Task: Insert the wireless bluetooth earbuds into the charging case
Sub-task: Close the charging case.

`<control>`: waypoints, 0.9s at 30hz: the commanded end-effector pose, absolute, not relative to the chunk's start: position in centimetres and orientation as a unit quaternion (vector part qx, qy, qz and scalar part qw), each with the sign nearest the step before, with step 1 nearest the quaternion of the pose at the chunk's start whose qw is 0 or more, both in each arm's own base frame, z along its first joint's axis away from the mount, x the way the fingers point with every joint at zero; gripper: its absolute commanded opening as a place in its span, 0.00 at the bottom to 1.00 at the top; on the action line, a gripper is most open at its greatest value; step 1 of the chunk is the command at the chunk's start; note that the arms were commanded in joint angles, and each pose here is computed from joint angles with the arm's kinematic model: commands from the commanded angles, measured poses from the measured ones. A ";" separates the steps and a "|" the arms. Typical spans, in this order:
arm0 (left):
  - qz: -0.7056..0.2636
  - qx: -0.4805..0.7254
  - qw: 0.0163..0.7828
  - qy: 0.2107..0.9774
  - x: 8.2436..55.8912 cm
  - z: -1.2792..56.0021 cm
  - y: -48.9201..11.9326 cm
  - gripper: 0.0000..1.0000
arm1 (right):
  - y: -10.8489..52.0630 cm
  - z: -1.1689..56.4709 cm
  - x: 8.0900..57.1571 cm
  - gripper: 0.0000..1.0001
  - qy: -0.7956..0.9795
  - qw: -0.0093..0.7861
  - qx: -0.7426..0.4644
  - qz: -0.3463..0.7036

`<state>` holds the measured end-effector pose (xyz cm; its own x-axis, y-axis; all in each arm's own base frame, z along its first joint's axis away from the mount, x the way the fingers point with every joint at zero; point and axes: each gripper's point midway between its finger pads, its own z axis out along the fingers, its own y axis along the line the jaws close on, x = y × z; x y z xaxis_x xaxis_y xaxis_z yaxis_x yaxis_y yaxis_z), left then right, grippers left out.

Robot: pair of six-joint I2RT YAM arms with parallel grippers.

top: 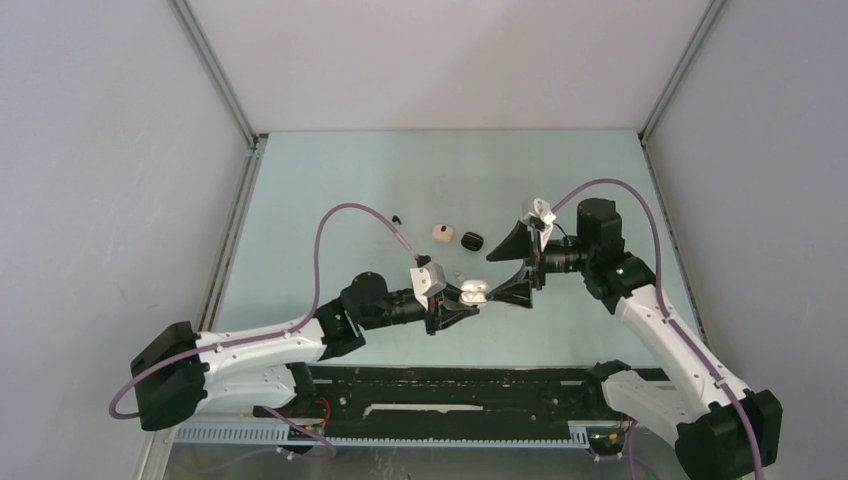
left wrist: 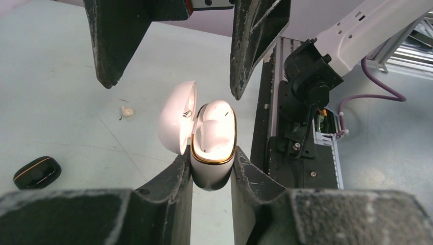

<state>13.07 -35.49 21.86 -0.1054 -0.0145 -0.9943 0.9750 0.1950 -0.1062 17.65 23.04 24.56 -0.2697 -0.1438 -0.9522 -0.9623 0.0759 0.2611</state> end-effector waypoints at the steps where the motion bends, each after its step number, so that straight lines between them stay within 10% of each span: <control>1: -0.489 0.425 0.539 0.538 12.8 24.6 -36.1 0.00 | 23.2 24.6 17.9 1.00 0.610 0.410 -0.458 0.499; 27: -0.448 0.400 0.518 0.609 14.9 22.5 -36.7 0.00 | 23.2 24.8 11.8 0.97 0.519 0.362 -0.543 0.552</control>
